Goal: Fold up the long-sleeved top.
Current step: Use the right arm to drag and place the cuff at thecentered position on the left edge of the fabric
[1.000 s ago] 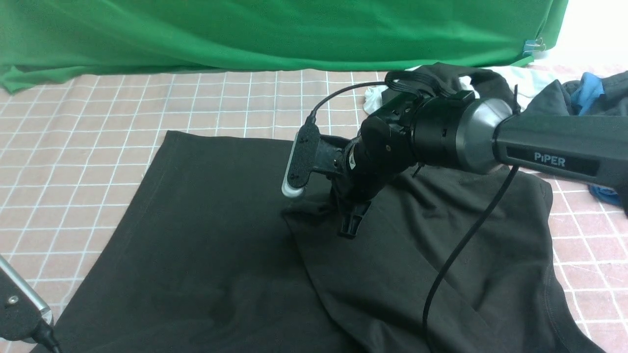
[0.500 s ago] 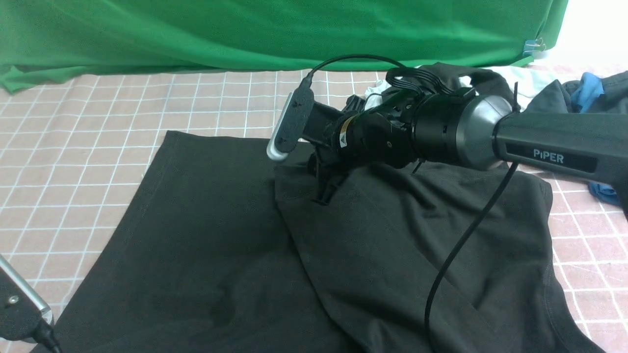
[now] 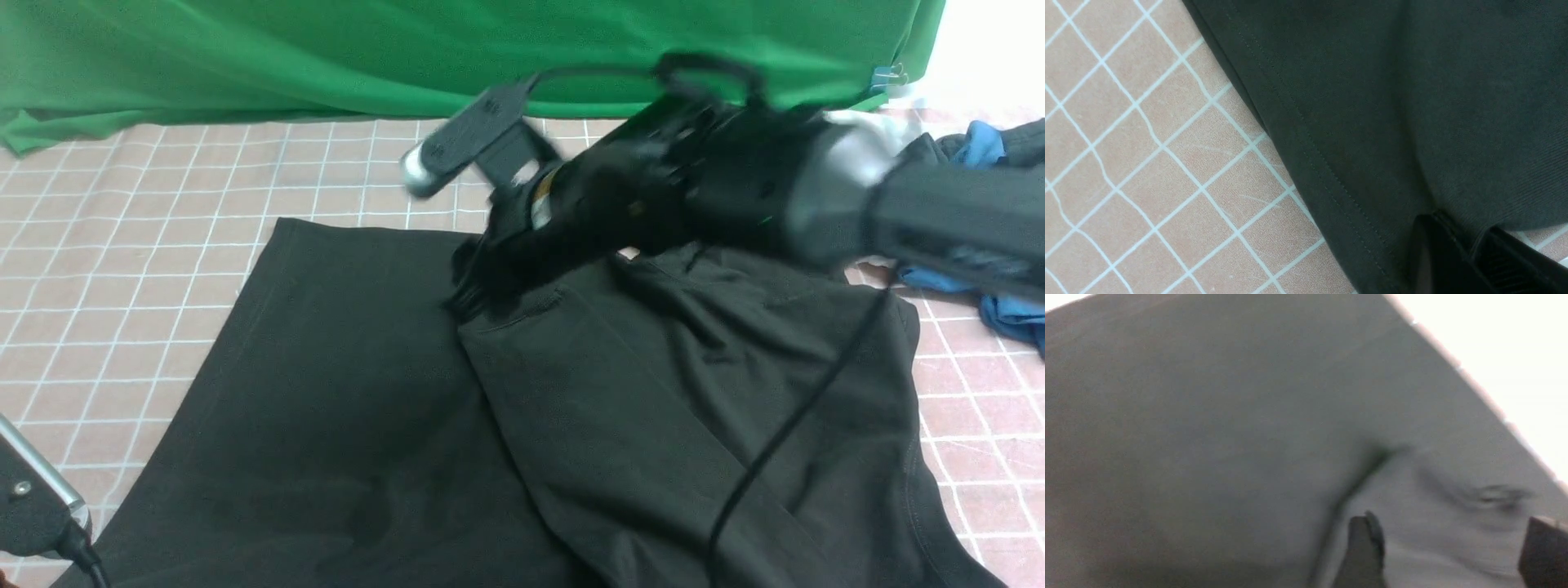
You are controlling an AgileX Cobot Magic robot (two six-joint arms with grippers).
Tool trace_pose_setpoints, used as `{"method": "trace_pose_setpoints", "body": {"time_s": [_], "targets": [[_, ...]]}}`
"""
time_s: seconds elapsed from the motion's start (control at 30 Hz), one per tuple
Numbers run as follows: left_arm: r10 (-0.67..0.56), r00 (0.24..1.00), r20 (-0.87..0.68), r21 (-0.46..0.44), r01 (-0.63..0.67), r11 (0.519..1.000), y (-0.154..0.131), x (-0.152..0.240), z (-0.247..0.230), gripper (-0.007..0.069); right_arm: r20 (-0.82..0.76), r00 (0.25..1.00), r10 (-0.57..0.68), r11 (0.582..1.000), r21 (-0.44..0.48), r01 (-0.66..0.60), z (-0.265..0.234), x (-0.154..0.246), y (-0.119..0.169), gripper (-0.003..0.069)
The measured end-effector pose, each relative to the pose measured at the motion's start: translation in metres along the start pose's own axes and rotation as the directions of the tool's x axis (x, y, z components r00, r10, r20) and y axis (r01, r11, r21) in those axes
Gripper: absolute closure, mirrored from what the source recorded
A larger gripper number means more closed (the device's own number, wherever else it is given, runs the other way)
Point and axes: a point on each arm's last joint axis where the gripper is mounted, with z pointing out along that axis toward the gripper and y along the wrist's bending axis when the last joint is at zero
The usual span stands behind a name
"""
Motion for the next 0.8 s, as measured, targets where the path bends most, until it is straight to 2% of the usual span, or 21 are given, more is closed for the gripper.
{"method": "trace_pose_setpoints", "body": {"time_s": [0.1, 0.3, 0.43, 0.8], "targets": [[-0.002, 1.0, 0.003, 0.004, 0.002, 1.0, 0.0, 0.0, 0.0, 0.0588, -0.033, 0.999, 0.032, 0.999, -0.014, -0.032, 0.034, -0.002, 0.009, 0.0076], [-0.005, 1.0, 0.004, 0.006, 0.005, 1.0, -0.001, 0.0, 0.0, 0.0588, -0.031, 0.996, 0.084, 0.996, -0.01, -0.085, 0.071, -0.015, 0.006, 0.0095], [-0.007, 1.0, 0.005, 0.007, 0.007, 1.0, -0.001, 0.0, 0.0, 0.0588, -0.124, 0.984, 0.126, 0.992, 0.018, -0.125, 0.092, -0.008, -0.005, 0.01], [-0.007, 1.0, 0.007, 0.007, 0.007, 1.0, -0.001, -0.001, 0.0, 0.0588, -0.153, 0.975, 0.16, 0.987, 0.039, -0.156, 0.066, -0.025, -0.01, 0.0106]]}}
